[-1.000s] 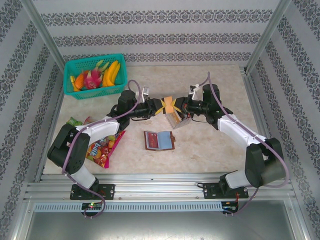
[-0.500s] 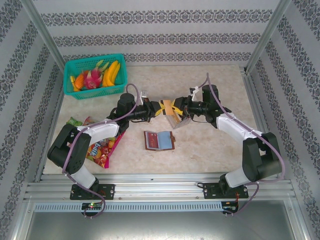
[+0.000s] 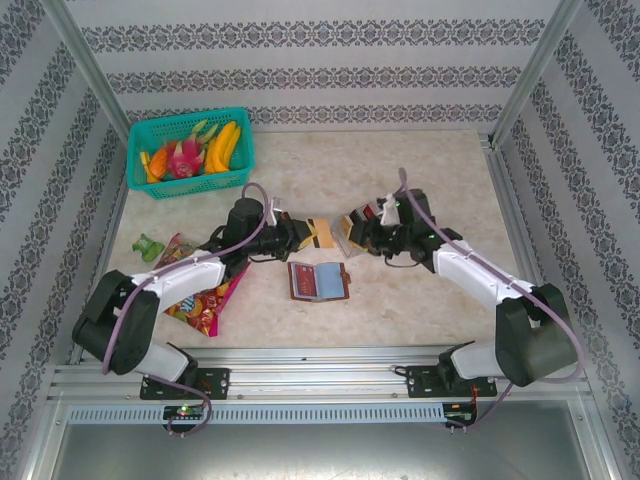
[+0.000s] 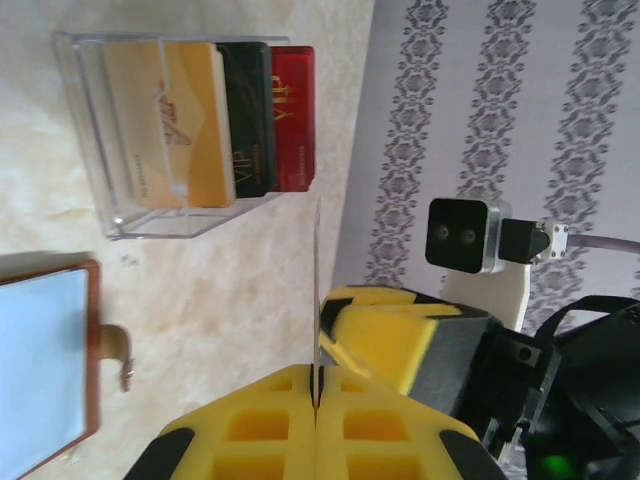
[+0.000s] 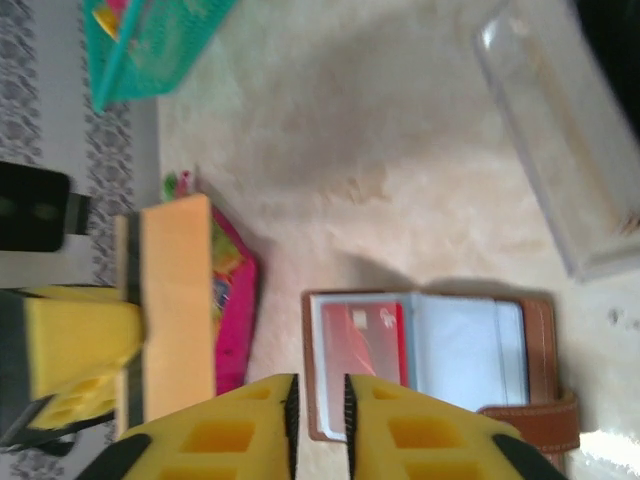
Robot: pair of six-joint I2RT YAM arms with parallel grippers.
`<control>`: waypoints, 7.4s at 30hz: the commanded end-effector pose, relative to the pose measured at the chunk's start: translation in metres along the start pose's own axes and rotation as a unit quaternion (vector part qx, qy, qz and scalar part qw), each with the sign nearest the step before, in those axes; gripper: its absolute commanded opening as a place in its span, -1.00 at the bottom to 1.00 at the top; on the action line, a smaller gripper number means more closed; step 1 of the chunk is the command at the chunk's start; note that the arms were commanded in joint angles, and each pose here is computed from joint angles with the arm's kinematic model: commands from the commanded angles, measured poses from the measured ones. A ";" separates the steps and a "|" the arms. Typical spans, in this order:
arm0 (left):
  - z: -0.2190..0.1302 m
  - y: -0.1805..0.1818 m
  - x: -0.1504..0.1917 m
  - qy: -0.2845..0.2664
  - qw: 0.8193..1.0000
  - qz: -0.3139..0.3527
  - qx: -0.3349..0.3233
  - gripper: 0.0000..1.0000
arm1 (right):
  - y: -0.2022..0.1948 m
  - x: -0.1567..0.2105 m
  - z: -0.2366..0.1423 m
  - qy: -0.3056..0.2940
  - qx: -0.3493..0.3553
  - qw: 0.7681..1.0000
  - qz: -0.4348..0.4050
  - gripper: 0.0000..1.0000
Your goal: Put the credit cards into the card holder
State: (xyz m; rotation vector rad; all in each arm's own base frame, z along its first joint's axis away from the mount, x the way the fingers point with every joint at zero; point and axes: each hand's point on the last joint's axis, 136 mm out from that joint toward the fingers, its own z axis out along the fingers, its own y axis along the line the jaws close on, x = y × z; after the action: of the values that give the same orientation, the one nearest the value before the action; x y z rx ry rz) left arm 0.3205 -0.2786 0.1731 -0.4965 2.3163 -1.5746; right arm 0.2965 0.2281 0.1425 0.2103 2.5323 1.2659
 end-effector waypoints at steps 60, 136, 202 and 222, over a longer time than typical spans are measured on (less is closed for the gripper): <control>0.032 0.103 0.048 0.000 0.990 0.101 -0.101 -0.99 | -0.129 0.044 0.039 0.052 0.308 0.947 -0.069 -0.66; 0.043 0.114 0.055 -0.010 0.981 0.106 -0.161 -0.99 | -0.139 0.050 0.046 0.068 0.309 0.947 -0.051 -0.67; 0.046 0.150 0.062 -0.006 0.978 -0.019 -0.208 -0.88 | -0.144 0.050 0.045 0.074 0.320 0.943 -0.057 -0.60; 0.077 0.132 0.058 0.027 0.984 0.030 -0.171 -0.59 | -0.144 0.050 0.045 0.075 0.320 0.942 -0.059 -0.60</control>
State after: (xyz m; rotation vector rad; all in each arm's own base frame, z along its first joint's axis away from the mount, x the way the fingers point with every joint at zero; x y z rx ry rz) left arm 0.2928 -0.3265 0.0341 -0.4985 2.5565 -1.2531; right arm 0.2757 0.2023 0.0153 0.0978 2.8837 0.4836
